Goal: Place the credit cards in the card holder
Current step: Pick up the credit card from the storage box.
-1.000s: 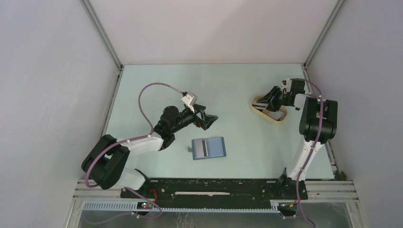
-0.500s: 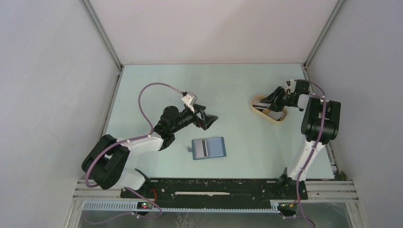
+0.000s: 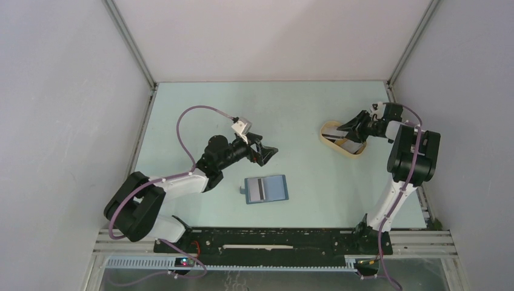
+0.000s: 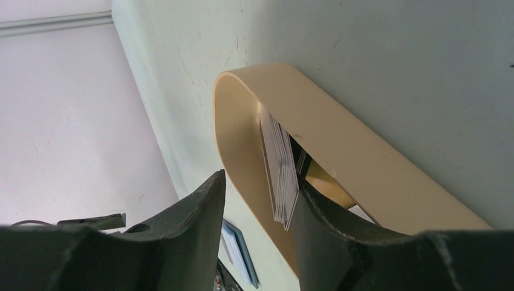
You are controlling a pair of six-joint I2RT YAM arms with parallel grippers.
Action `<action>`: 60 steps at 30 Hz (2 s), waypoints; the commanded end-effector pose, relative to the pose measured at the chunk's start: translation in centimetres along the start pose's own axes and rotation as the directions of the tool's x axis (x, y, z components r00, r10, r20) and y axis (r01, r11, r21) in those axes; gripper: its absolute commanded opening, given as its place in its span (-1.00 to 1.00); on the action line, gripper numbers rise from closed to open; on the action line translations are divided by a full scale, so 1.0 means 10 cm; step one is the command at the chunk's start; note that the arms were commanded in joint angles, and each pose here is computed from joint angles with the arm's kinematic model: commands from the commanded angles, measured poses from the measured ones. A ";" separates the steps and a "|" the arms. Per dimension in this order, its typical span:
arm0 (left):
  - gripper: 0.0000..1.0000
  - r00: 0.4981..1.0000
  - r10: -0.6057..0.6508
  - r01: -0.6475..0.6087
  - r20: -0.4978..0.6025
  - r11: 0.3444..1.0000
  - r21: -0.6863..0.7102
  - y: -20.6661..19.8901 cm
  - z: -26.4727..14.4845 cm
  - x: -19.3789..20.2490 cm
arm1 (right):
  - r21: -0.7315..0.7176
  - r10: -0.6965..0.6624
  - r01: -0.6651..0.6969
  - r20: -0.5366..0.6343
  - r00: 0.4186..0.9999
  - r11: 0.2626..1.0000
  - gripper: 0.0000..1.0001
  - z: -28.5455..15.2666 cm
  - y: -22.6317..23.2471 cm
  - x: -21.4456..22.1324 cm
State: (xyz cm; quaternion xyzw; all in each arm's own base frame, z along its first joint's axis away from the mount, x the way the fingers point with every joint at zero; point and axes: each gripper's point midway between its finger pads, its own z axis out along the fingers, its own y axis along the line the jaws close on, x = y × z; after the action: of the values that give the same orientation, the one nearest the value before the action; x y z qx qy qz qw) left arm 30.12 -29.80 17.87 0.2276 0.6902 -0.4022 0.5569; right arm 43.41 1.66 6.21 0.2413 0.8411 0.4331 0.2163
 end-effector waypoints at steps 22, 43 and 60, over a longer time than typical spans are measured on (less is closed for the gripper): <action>0.93 0.998 0.023 -0.026 0.066 0.999 0.033 -0.08 0.09 -0.31 | -0.022 -0.036 0.038 0.052 0.998 0.999 -0.05 -0.39 0.05 -0.14; 0.94 0.998 0.025 -0.027 0.065 0.999 0.034 -0.08 0.08 -0.30 | -0.017 0.014 -0.013 0.057 0.998 1.000 -0.18 -0.54 -0.14 -0.15; 0.93 0.998 0.025 -0.027 0.065 0.999 0.035 -0.08 0.08 -0.31 | -0.024 0.040 -0.039 0.068 0.997 0.999 -0.88 -0.69 -0.22 -0.14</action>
State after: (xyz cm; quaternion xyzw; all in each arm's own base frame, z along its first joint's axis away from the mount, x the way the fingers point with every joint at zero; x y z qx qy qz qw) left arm 30.10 -29.81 17.86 0.2279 0.6902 -0.4025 0.5565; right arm 40.68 -4.23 6.66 0.2811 0.8271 0.4327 0.2226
